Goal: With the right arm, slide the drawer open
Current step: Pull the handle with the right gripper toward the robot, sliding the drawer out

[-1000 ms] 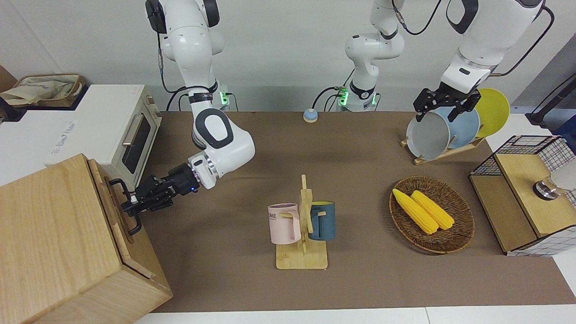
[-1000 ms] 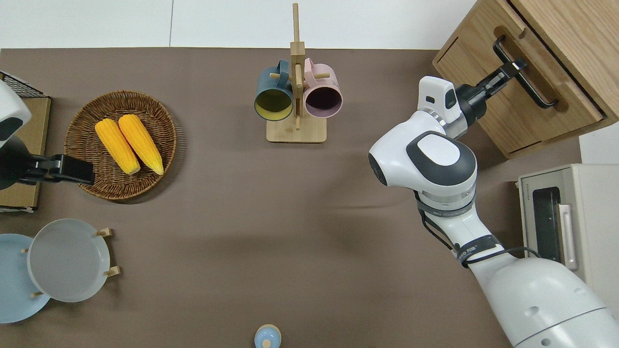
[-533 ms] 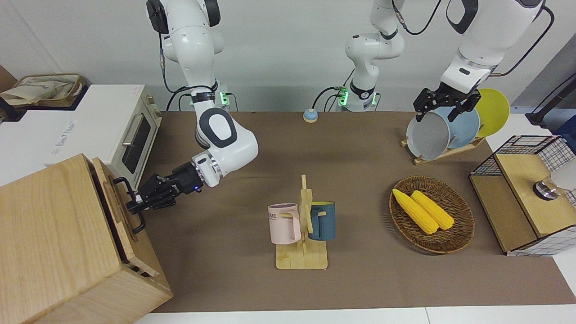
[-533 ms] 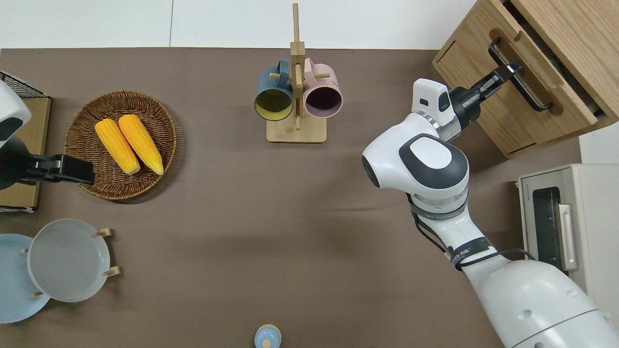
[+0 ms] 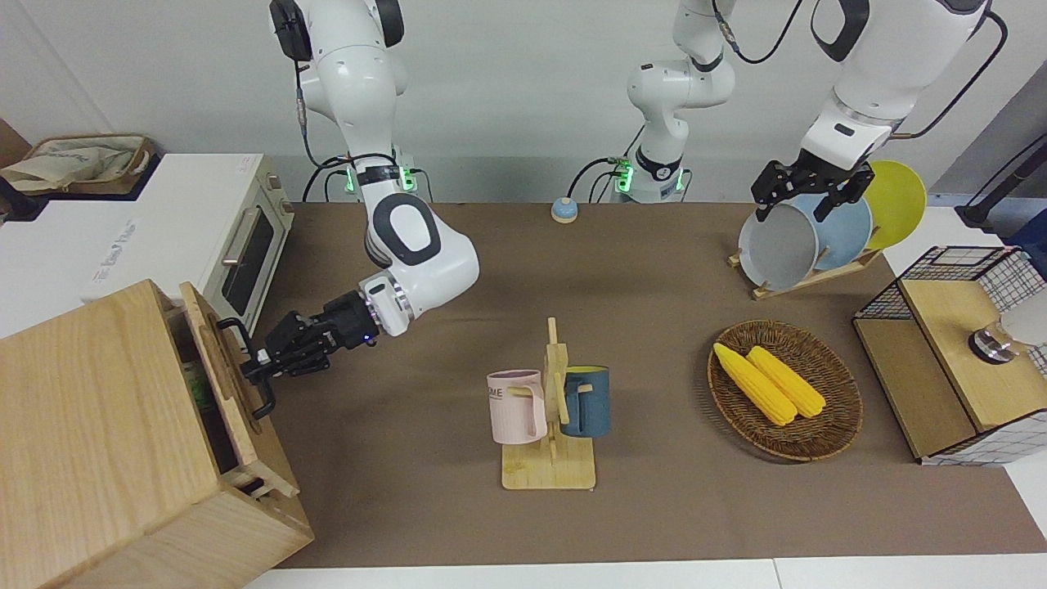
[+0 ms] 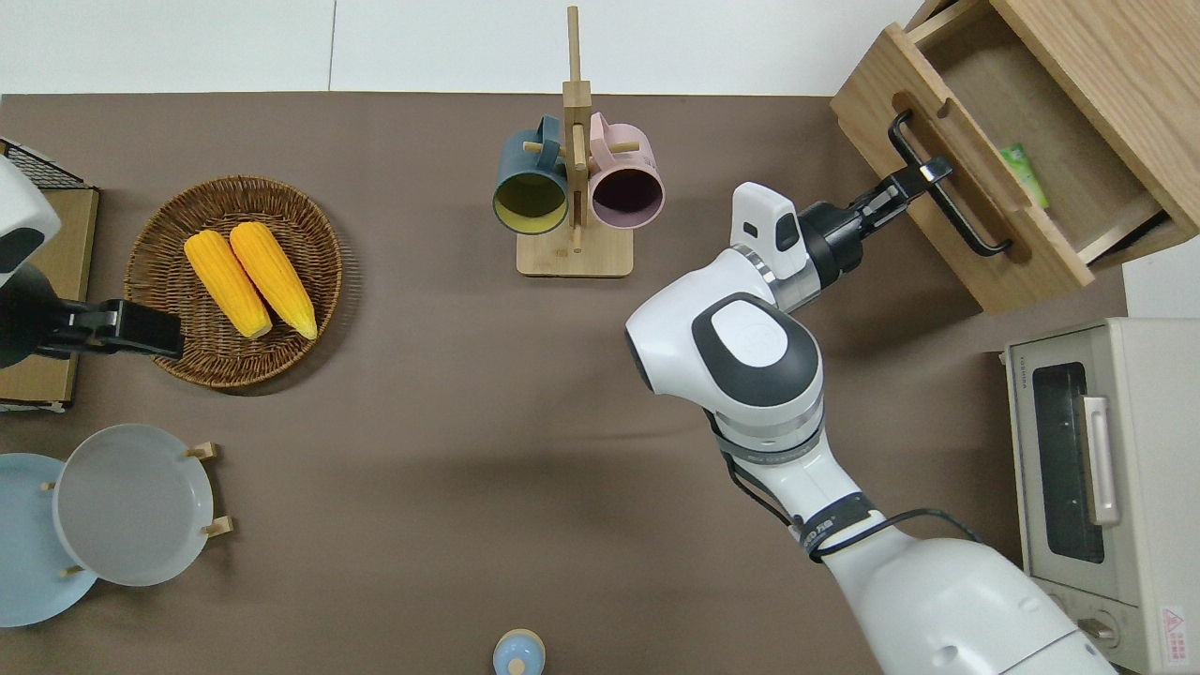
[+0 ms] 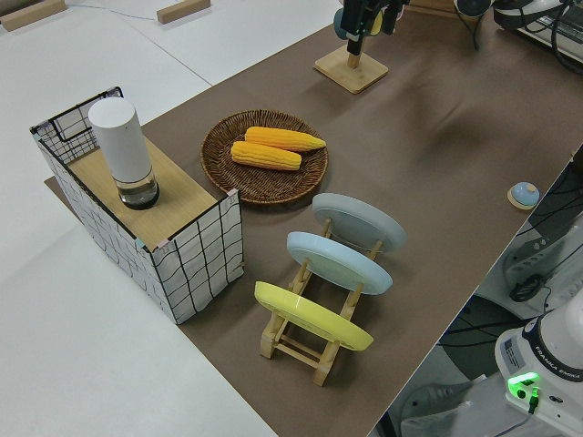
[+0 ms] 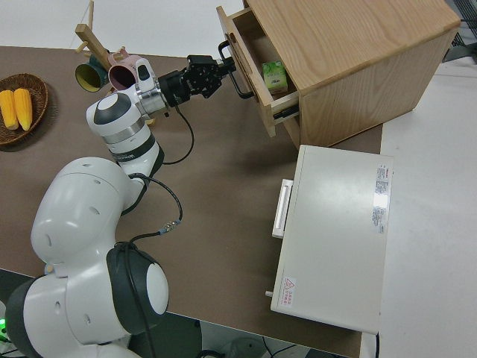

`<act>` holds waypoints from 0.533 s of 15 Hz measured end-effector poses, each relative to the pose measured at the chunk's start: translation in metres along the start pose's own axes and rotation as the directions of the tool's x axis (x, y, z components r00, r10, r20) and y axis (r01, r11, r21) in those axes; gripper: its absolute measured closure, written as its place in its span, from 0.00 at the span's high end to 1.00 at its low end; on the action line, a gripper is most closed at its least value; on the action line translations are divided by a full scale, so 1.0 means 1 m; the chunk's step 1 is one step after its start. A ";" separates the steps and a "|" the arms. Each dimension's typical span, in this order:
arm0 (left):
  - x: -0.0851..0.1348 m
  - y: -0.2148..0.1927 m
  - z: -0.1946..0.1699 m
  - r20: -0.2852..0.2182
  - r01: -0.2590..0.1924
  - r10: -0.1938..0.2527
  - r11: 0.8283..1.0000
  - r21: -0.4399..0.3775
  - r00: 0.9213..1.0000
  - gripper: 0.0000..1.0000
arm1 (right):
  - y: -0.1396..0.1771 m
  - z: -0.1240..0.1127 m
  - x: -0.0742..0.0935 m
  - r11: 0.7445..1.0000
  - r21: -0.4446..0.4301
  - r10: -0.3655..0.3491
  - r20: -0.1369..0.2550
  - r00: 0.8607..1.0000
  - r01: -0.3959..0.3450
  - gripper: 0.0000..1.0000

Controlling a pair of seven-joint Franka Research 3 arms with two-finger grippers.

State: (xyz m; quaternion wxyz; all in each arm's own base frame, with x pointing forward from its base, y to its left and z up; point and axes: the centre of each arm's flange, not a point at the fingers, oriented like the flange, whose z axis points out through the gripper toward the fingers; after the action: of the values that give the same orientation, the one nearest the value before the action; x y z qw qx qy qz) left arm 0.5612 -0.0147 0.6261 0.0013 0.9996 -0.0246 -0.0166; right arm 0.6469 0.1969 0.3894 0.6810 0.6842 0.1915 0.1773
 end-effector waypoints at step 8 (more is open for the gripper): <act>0.000 0.000 0.000 0.000 0.000 0.000 1.000 0.000 1.000 1.00 | 0.000 -0.071 0.000 1.000 0.018 0.003 0.016 1.000 -0.004 0.18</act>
State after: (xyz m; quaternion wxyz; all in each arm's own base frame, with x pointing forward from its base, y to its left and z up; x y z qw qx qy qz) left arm 0.5612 -0.0147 0.6261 0.0013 0.9996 -0.0246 -0.0166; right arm 0.6114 0.2581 0.3895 0.6761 0.6921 0.1863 0.1711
